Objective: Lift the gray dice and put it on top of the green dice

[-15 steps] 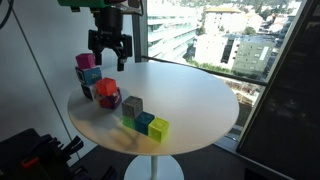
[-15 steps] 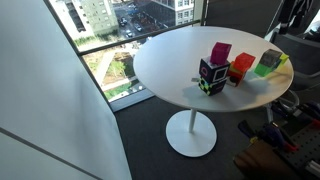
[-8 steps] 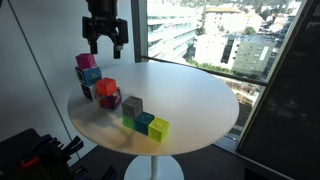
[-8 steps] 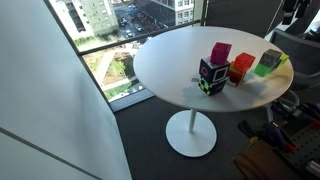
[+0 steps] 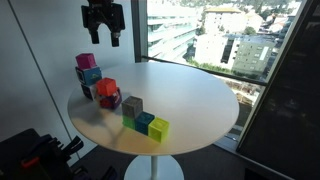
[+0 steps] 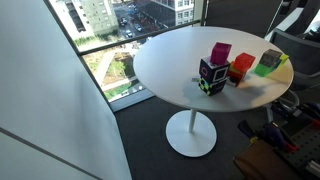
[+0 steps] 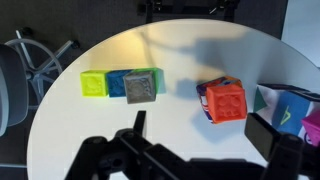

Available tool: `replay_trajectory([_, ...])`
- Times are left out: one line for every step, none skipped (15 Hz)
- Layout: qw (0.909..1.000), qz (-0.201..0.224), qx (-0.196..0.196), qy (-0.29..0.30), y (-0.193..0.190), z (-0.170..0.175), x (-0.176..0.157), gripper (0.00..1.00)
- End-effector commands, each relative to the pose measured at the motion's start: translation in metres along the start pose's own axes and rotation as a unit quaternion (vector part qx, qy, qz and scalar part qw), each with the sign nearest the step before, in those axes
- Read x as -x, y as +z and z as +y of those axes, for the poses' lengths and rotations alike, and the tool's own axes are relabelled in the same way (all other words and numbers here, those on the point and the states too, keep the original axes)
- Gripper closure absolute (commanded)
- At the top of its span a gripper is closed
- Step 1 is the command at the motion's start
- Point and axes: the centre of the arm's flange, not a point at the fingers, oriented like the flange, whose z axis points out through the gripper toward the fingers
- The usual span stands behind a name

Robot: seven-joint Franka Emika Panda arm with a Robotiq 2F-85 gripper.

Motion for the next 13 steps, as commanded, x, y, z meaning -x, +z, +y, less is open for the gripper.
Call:
replay_trajectory([0.9988, 0.035, 0.002, 0.033, -0.008, -0.008, 0.002, 0.0])
replay_trajectory([0.9984, 0.041, 0.001, 0.038, -0.008, -0.008, 0.001, 0.0])
replay_trajectory([0.9981, 0.045, 0.0, 0.042, -0.009, -0.008, 0.001, 0.0])
replay_trajectory([0.9978, 0.049, 0.001, 0.044, -0.009, -0.009, 0.0, 0.0])
replay_trajectory([0.9976, 0.051, 0.0, 0.047, -0.009, -0.009, -0.001, 0.0])
replay_trajectory([0.9975, 0.053, -0.001, 0.047, -0.009, -0.008, -0.001, 0.0])
replay_trajectory([0.9975, 0.053, -0.002, 0.047, -0.009, -0.008, -0.002, 0.0])
replay_trajectory([0.9985, 0.042, 0.004, 0.036, -0.007, -0.005, -0.007, 0.0])
replay_trajectory([0.9985, 0.042, 0.004, 0.036, -0.007, -0.005, -0.007, 0.0])
replay_trajectory([0.9985, 0.041, 0.004, 0.036, -0.006, -0.005, -0.007, 0.0])
replay_trajectory([0.9986, 0.04, 0.004, 0.036, -0.006, -0.005, -0.008, 0.0])
replay_trajectory([0.9986, 0.04, 0.004, 0.036, -0.005, -0.005, -0.008, 0.0])
replay_trajectory([0.9986, 0.039, 0.004, 0.036, -0.005, -0.005, -0.008, 0.0])
